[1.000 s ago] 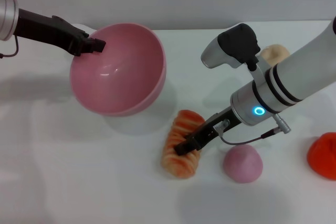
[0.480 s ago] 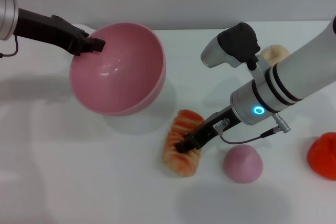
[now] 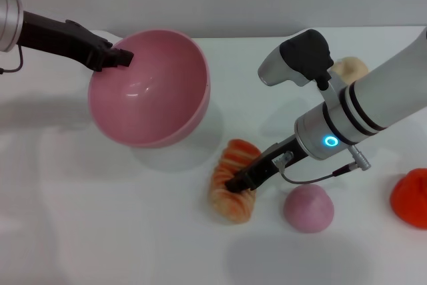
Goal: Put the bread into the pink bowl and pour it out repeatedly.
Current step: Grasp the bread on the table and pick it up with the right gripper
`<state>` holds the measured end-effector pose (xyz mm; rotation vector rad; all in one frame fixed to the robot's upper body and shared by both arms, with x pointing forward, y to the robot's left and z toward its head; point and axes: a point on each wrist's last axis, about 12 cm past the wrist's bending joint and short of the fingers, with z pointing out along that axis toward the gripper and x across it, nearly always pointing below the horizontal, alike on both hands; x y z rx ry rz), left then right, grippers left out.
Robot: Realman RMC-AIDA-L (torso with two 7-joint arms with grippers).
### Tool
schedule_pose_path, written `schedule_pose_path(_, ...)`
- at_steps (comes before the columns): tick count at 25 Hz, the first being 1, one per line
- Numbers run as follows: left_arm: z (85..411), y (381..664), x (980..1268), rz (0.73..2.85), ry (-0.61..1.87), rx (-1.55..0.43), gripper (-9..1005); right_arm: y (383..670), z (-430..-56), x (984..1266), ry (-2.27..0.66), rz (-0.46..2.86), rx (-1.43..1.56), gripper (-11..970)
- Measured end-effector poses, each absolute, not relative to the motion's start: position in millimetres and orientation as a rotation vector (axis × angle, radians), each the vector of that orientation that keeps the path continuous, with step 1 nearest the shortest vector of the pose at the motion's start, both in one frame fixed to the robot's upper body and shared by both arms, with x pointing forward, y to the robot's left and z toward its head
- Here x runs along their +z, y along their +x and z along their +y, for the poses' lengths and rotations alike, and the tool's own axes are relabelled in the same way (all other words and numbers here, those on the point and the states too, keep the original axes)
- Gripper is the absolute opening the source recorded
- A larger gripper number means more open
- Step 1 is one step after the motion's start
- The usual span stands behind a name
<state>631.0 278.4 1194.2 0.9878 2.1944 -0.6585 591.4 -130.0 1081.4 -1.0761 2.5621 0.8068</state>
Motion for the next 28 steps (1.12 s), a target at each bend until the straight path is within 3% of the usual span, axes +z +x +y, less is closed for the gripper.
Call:
schedule_pose_path(17, 279.1, 630.7, 1193.8, 2.197, 0.988, -0.655, 44, 589.2, -136.5, 1081.5, -1.045, 2.548, 0.823, 142)
schedule_pose_path(28, 280.2, 631.5, 1194.8, 2.198, 0.989, -0.647, 44, 588.6, -156.4, 1104.0, -0.927, 2.429, 0.805, 135)
